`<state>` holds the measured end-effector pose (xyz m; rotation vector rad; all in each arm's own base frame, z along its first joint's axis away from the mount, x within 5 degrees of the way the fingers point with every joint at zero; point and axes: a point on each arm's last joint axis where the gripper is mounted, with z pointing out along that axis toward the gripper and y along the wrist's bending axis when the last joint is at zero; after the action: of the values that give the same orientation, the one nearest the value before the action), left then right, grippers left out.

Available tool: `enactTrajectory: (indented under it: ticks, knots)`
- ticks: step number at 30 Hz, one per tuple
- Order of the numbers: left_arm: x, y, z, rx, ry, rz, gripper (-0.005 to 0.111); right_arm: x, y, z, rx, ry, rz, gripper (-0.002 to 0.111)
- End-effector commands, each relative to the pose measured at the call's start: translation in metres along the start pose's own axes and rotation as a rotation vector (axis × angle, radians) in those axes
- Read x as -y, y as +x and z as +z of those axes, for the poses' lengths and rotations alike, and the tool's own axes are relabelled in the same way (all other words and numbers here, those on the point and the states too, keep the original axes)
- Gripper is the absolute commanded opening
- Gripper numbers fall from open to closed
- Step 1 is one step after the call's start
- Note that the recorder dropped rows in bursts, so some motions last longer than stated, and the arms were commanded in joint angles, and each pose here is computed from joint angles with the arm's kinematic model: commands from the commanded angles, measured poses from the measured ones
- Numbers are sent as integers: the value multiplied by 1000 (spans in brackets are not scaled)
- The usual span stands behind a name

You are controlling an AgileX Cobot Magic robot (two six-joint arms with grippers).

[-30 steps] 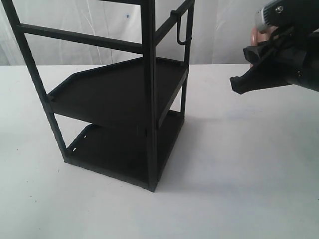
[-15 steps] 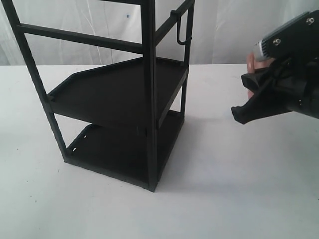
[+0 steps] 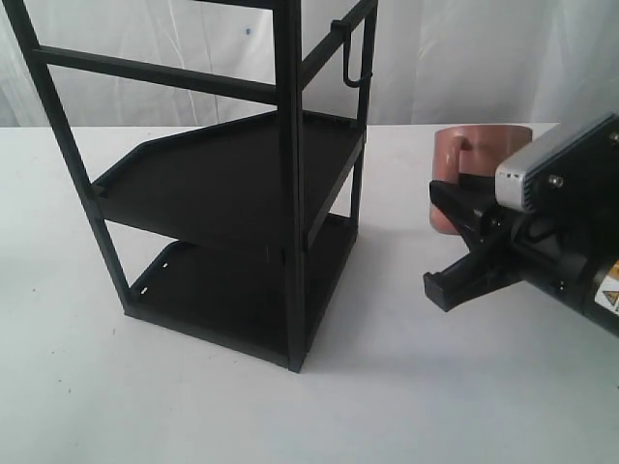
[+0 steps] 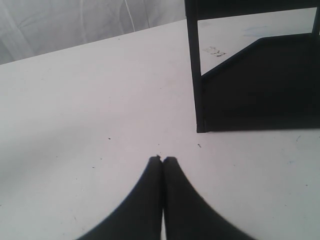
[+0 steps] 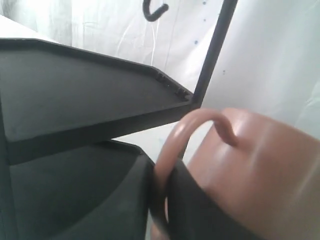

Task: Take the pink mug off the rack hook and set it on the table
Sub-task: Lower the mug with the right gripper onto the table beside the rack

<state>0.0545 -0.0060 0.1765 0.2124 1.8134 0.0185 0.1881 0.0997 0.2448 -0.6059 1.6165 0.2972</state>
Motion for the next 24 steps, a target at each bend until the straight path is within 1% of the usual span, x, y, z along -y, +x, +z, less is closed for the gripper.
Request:
enactTrajectory:
  ticks: [1, 7, 11, 16, 24]
  knots:
    - [0, 1, 0, 0, -1, -13, 0, -9, 7, -2, 72, -67, -16, 0]
    - [0, 1, 0, 0, -1, -13, 0, -15, 29, 10, 33, -111, 11, 0]
    - [0, 1, 0, 0, -1, -13, 0, -17, 35, 19, 76, -132, 23, 0]
    - [0, 1, 0, 0, -1, -13, 0, -19, 53, 31, 26, -144, -21, 0]
    - [0, 1, 0, 0, -1, -13, 0, -14, 78, 48, 36, -61, -8, 0]
